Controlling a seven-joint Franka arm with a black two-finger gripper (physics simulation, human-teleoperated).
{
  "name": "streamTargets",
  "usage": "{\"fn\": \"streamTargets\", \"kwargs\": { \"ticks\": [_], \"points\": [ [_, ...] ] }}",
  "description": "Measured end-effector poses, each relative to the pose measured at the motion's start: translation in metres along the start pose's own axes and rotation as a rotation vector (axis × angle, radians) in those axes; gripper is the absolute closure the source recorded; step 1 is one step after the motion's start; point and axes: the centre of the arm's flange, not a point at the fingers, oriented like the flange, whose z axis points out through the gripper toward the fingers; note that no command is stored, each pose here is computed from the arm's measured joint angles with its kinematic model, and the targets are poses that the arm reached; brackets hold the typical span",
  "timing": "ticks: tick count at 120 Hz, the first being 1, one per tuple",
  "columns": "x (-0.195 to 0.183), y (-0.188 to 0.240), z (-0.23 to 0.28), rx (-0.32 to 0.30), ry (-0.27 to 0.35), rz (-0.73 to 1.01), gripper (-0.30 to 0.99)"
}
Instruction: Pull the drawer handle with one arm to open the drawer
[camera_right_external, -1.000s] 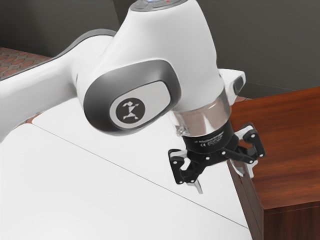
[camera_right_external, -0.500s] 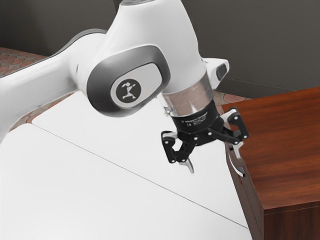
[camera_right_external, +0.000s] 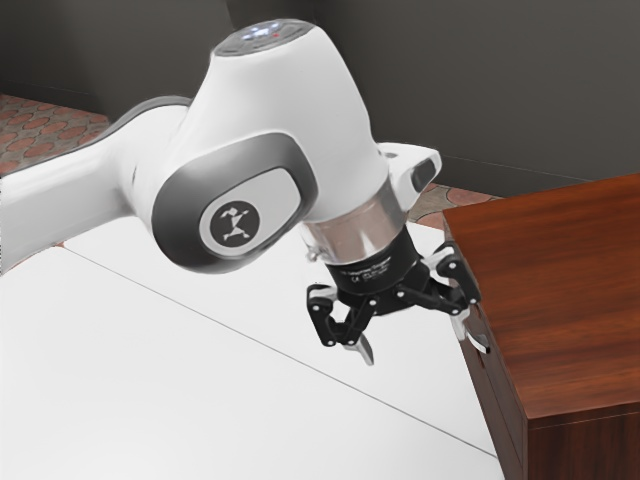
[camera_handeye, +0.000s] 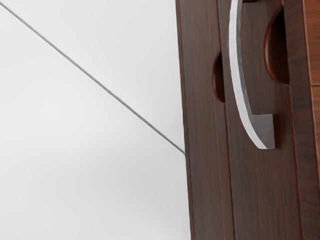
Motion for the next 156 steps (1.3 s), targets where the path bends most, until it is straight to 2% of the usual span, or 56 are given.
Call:
{"fn": "streamTargets", "kwargs": {
  "ticks": [16,52,114,136,156],
  "points": [
    [0.004,0.002,0.008,-0.014,-0.01,0.012,0.0],
    [0.046,0.013,0.026,-0.03,-0.049,0.017,0.0],
    [0.076,-0.011,0.03,0.006,-0.041,0.021,0.0],
    [0.083,-0.016,0.041,-0.007,-0.047,0.029,0.0],
    [0.085,-0.017,0.051,-0.043,-0.061,0.036,0.0]
  ]
}}
